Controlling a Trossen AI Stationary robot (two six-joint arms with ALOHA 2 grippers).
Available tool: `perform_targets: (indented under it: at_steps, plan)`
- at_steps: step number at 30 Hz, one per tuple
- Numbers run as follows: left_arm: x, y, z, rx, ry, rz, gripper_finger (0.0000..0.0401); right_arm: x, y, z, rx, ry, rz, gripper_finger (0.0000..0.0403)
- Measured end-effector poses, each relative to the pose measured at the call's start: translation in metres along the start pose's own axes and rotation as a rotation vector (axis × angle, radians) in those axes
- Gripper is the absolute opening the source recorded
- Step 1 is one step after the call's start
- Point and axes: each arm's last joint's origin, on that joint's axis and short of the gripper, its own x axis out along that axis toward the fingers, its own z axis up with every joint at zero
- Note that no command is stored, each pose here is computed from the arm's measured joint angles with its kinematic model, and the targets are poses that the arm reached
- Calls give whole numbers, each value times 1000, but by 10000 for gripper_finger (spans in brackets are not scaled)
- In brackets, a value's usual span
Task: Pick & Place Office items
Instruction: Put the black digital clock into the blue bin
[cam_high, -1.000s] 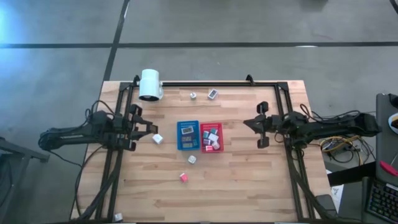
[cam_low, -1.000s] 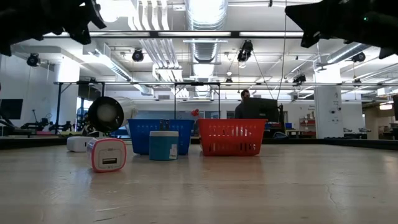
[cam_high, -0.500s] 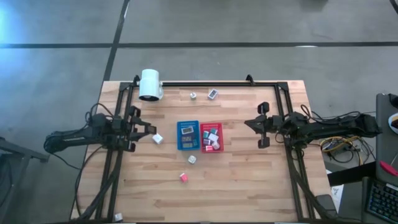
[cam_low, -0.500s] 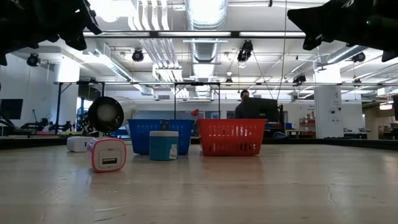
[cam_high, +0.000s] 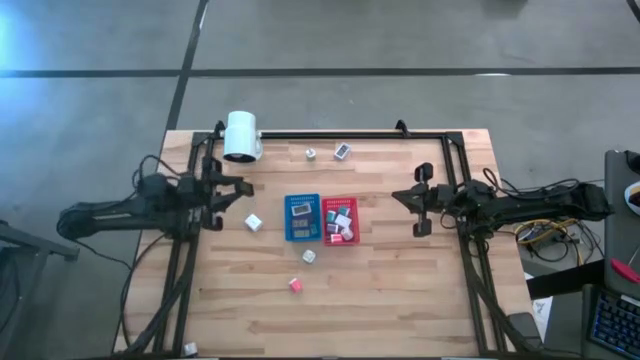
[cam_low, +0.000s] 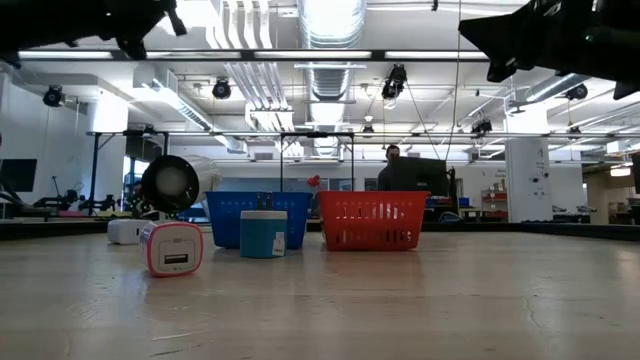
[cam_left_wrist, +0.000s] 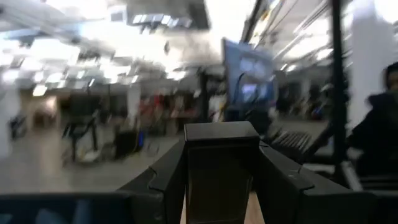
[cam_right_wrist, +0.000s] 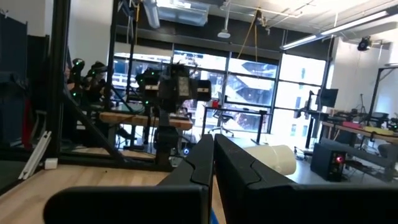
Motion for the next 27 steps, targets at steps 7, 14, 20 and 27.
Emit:
perform_targets:
  at_steps: [7,14,20,27]
  plan:
    - [53,4,10,12,322,23,149,0,-1,0,2,3,-18,8]
    - [114,6,-3,15,696,-13,149,0,0,-1,4,6,-17,8]
    - [148,5,-30,25,951,-46,149,0,0,-1,5,9,-16,8]
    - [170,3,-66,11,1095,-98,149,0,0,-1,6,9,-16,8]
